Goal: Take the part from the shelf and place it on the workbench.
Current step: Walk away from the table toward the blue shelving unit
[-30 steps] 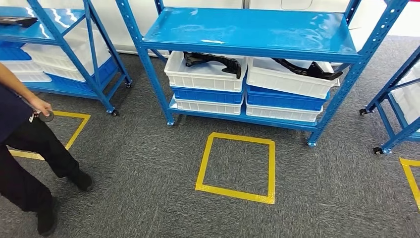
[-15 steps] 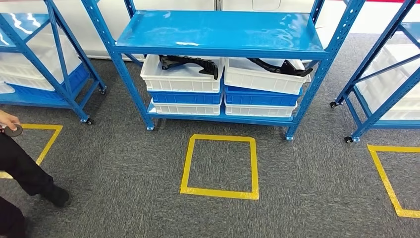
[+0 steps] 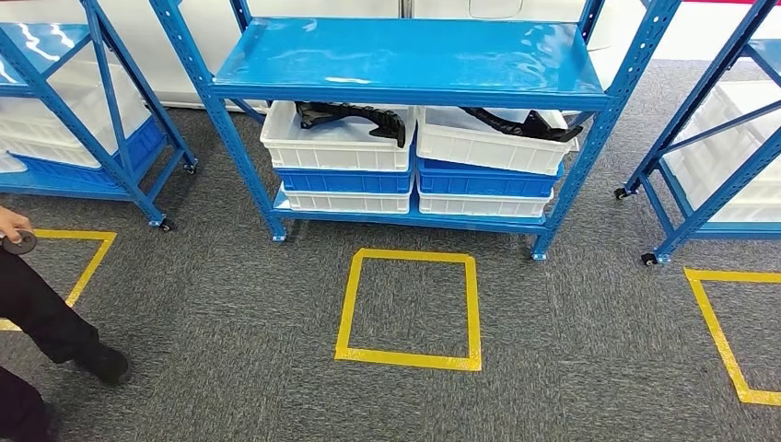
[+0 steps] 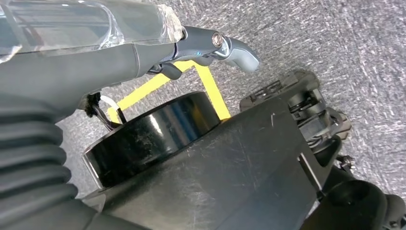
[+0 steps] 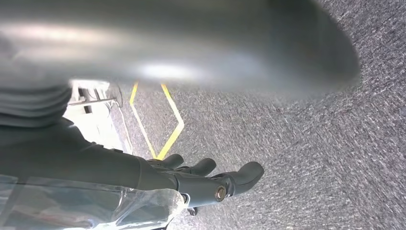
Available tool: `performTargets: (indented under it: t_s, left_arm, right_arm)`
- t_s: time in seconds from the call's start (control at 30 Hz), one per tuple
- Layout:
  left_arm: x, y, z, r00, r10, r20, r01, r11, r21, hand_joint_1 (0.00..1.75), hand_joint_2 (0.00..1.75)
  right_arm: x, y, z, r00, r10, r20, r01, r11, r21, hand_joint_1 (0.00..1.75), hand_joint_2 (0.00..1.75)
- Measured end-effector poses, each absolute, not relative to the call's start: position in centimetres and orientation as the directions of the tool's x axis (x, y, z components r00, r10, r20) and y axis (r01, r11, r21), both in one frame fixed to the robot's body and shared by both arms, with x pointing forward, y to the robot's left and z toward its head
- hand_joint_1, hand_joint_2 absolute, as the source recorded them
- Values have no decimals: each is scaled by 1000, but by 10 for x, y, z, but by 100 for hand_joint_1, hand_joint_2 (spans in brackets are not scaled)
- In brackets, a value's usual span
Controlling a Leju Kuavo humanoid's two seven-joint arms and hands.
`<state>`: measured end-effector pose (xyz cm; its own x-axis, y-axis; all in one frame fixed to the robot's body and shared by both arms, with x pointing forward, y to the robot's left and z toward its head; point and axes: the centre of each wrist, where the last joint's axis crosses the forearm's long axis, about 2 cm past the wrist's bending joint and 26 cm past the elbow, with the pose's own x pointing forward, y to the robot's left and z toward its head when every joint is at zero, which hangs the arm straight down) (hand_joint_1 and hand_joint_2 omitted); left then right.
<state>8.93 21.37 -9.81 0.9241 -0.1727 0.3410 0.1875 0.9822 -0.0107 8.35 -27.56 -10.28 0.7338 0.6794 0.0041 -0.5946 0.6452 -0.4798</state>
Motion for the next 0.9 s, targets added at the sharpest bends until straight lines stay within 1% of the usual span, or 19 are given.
performTargets:
  t_s: [0.43,0.9]
  left_arm:
    - [84,214,-99,926,-194,324,208,978,-9,0,175]
    - [77,218,-101,918,-216,331,239,971,-29,0,175]
  right_arm:
    - [81,-275,-103,724,690,13,-609,647,-459,0,175]
    - [55,-272,-108,764,643,62,-596,739,-315,0,175]
